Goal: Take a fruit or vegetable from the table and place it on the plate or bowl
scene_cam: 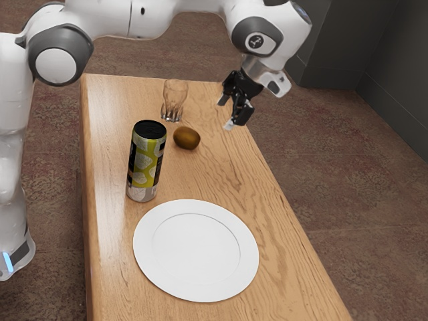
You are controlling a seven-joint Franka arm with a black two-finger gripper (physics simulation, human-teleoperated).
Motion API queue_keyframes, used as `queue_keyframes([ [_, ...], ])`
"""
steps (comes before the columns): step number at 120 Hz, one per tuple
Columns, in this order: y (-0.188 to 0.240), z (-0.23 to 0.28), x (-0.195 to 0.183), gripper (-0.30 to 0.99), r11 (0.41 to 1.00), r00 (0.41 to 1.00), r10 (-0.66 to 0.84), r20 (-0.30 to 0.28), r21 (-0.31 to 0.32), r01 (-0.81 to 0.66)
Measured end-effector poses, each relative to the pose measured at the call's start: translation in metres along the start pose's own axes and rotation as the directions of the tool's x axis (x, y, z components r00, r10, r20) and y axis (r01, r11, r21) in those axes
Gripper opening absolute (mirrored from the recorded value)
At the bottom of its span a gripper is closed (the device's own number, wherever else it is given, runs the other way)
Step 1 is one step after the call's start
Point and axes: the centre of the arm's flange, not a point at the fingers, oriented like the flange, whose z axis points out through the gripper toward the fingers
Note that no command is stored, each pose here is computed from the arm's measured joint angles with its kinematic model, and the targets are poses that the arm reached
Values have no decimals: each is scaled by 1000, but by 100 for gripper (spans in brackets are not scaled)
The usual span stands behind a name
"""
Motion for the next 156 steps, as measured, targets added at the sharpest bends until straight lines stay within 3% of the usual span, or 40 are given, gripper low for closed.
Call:
queue_keyframes([
  [18, 4, -13, 13, 69, 1000, 992, 8, -127, 12, -7],
  [38, -12, -16, 11, 69, 999, 983, -38, -178, -18, 35],
  [58, -56, 4, -59, 69, 987, 977, -156, -148, -48, 151],
  [80, -68, 39, -95, 69, 979, 970, -197, -145, 31, 203],
  [103, -79, 81, -85, 69, 991, 978, -126, -167, 22, 132],
  [122, -78, 83, -79, 69, 998, 979, -55, -197, 14, 59],
  [156, -90, 120, -69, 69, 997, 986, 47, -160, -49, -55],
])
